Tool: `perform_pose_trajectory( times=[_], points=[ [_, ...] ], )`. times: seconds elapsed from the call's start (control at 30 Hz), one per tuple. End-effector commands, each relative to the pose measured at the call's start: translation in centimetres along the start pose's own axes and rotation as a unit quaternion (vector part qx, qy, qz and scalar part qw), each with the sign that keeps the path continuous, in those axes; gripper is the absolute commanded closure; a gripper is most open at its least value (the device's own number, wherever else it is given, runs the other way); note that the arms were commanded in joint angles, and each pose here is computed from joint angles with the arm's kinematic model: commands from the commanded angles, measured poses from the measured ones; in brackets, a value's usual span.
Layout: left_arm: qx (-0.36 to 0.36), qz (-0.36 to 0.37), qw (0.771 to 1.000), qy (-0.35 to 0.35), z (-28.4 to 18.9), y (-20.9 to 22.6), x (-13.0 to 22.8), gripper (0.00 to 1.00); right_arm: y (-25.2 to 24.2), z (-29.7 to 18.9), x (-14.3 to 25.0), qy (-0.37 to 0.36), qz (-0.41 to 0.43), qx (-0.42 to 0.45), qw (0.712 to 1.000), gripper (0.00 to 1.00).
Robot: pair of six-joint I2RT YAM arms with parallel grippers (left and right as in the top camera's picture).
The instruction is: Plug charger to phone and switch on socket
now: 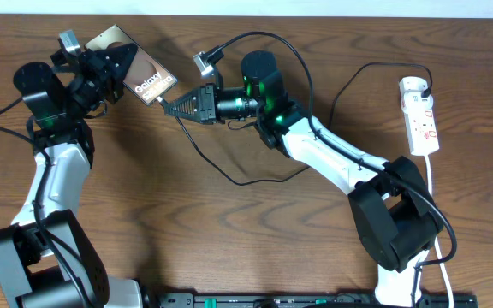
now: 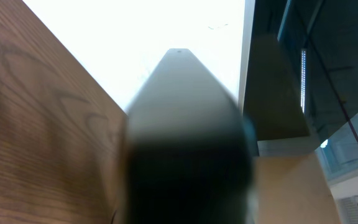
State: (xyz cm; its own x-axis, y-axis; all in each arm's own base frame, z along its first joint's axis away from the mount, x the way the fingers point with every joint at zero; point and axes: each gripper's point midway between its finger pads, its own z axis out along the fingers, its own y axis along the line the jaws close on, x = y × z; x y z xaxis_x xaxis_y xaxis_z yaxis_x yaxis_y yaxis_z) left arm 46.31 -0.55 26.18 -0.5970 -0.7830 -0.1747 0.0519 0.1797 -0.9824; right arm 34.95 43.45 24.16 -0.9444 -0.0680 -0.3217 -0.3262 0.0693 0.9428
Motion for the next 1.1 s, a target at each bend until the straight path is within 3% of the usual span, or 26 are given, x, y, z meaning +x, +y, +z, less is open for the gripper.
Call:
perform_pose_trajectory(
  times=[0.0, 1.07],
  points=[
    [0.017, 0.000, 0.999, 0.050, 0.7, -1.1, 2.5, 0.92, 0.3, 0.5, -1.0, -0.028, -0.007, 0.005, 1.000, 0.99],
    [0.009, 0.000, 1.000, 0.006, -1.5, -0.4, -0.6, 0.92, 0.4, 0.4, -0.1, -0.003, -0.015, -0.001, 1.000, 0.99]
  ],
)
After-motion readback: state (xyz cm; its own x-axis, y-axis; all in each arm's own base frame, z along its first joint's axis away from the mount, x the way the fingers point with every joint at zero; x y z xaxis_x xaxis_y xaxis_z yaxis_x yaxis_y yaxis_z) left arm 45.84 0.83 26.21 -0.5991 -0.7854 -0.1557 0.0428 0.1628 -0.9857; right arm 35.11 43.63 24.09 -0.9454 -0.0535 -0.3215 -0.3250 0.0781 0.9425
